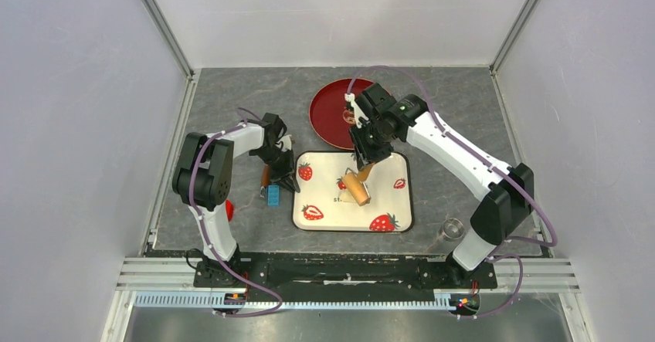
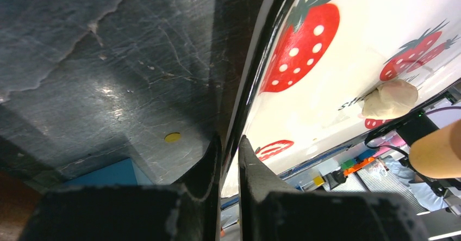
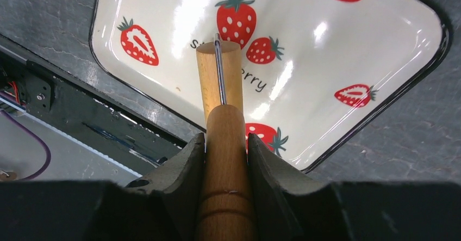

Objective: Roll out the dumpling wrappers from the dough

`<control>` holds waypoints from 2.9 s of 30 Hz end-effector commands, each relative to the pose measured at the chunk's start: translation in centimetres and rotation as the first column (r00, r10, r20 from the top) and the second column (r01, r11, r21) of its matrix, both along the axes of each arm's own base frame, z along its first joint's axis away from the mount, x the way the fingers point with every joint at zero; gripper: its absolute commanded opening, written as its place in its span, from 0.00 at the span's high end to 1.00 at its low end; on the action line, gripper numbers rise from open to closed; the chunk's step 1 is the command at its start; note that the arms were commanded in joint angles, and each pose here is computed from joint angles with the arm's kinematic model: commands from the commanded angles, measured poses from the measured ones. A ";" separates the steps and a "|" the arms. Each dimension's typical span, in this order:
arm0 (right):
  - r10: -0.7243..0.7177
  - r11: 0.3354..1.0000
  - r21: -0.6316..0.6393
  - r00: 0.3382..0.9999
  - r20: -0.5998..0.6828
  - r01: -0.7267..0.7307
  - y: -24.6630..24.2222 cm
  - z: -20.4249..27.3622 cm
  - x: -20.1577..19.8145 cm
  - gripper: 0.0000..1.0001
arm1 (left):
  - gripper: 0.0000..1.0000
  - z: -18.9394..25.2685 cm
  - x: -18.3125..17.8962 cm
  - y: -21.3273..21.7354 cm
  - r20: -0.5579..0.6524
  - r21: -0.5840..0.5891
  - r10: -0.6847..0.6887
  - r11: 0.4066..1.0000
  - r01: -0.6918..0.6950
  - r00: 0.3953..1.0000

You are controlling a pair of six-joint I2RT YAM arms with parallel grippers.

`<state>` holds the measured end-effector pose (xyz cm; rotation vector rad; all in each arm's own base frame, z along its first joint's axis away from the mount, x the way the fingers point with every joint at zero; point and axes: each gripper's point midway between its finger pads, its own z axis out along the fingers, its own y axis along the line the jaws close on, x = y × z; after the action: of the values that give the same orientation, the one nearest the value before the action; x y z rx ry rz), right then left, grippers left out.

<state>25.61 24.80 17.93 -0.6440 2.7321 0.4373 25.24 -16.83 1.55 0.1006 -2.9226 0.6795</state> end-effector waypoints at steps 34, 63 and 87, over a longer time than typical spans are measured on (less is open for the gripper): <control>-0.135 0.991 0.018 0.974 0.179 0.134 -0.8 -4.4 -0.6 1.00 | 0.98 -1.1 0.5 -0.5 0.006 -0.010 0.046 0.999 -0.046 0.999; -0.070 0.946 -0.310 0.995 0.073 0.089 -5.4 -10.6 -4.2 1.00 | 0.98 -1.2 0.3 -0.2 0.006 0.003 0.047 0.999 -0.047 0.999; -0.053 0.872 -0.487 0.999 -0.006 0.043 -10.0 -13.1 -5.5 1.00 | 0.98 -1.0 0.3 -0.3 0.008 -0.004 0.049 0.999 -0.049 0.999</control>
<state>25.28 24.50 12.42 -0.4689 2.5684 0.2831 25.14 -17.67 1.50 0.1223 -2.8947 0.7544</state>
